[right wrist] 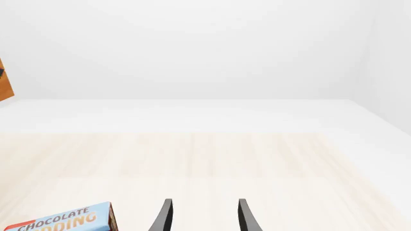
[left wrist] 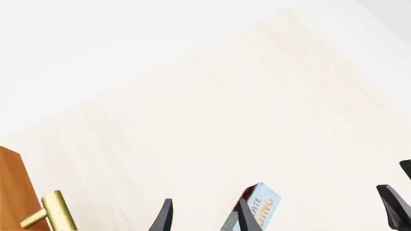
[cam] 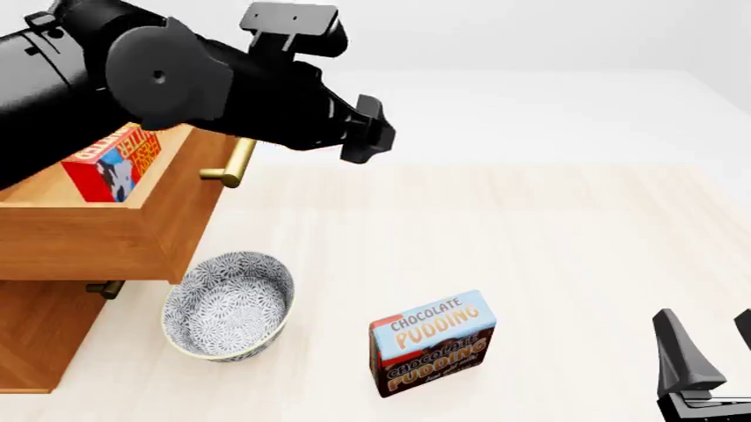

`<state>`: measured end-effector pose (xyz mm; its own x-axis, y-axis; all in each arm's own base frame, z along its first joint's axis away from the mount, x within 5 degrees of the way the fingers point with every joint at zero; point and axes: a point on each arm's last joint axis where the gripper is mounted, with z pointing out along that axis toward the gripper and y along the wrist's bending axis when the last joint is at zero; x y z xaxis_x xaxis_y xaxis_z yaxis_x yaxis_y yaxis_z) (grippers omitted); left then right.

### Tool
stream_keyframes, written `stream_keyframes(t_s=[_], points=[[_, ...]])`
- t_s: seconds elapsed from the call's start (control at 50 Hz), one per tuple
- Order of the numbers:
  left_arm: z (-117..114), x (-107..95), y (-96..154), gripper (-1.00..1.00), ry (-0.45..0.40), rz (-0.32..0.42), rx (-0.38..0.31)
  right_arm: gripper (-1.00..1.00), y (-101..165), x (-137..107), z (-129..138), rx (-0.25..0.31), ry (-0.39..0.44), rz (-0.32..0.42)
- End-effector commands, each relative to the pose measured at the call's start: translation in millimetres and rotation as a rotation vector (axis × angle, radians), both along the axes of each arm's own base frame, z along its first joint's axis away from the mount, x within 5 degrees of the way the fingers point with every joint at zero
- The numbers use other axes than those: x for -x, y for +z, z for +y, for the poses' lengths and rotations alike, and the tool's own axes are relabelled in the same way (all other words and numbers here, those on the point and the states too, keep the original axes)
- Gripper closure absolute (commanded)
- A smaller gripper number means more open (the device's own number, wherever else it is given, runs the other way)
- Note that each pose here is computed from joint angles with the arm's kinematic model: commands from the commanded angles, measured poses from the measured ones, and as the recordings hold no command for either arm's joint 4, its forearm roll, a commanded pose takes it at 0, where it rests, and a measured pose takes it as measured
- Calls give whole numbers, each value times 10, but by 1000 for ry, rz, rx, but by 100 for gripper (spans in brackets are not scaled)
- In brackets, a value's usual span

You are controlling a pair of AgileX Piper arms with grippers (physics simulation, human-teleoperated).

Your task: Put the butter at the back in the top drawer of the cabinet and close it.

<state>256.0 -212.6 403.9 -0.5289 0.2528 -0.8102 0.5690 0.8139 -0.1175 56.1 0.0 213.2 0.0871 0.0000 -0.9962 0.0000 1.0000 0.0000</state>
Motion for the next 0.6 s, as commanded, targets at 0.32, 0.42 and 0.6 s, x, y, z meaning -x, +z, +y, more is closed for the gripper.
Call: stream_keyframes(t_s=[0.32, 0.42, 0.6], points=[[-407, -340, -823, -100, 38, 137, -12, -100, 0, 0, 0, 0, 0, 0], [-200, -424, -836, -100, 69, 115, -31, -100, 0, 0, 0, 0, 0, 0], [-81, -448, -846, -100, 91, 112, -38, -100, 0, 0, 0, 0, 0, 0]])
